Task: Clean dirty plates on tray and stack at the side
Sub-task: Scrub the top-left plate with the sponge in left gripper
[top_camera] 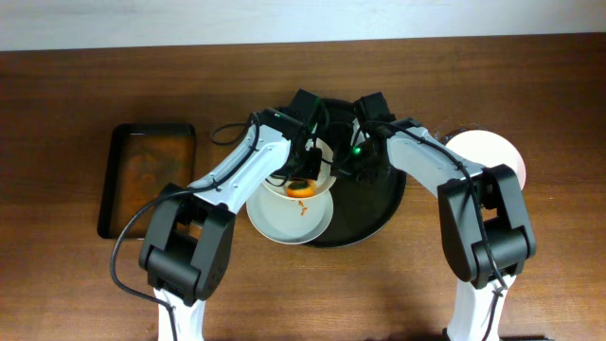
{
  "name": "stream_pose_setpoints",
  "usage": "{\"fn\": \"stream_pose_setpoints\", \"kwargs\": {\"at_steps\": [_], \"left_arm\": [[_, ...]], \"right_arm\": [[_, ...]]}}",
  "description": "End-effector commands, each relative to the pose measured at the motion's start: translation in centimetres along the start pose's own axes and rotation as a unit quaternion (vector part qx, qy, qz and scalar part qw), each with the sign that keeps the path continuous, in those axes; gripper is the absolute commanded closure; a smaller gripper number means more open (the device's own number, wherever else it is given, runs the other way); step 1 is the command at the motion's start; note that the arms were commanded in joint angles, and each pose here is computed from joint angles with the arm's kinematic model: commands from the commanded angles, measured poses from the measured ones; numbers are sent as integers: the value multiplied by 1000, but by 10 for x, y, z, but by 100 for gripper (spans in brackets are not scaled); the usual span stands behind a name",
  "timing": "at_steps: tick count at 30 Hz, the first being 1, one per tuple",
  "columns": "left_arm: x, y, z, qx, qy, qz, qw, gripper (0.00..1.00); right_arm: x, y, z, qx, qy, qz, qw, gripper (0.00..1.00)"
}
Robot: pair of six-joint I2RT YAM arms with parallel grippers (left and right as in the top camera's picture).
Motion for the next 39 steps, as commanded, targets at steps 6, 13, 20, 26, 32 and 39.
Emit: {"fn": "stream_pose_setpoints", "kwargs": {"at_steps": [6, 13, 20, 26, 32, 39], "left_arm": [[50, 17, -20, -32, -54, -95, 994, 100], [61, 14, -33, -80, -63, -139, 985, 100], [63, -4, -44, -111, -66, -161, 978, 100], [44, -60, -56, -165, -85, -79, 979, 100], [28, -51, -49, -117, -86, 18, 989, 100], [18, -23, -41, -69, -84, 64, 992, 100]], "right_arm": [[-6, 5, 7, 18, 0, 17, 1000, 96], [-6, 5, 7, 20, 1, 18, 1000, 96], [-6, 5, 8, 22, 3, 20, 1000, 96], [-8, 5, 7, 18, 3, 28, 999, 96], [-8, 5, 8, 20, 3, 29, 999, 96], [-8, 5, 8, 21, 4, 30, 999, 96]]}}
Point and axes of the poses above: each gripper's point midway between its finger pads, its own y axis out along the fingers, its own x axis along the line the jaws close on, z = x × y, the point moved 9 cm from there along -y, back along the fingers, and after that the axes turned 5 degrees about -y, right-handed, at the moved point
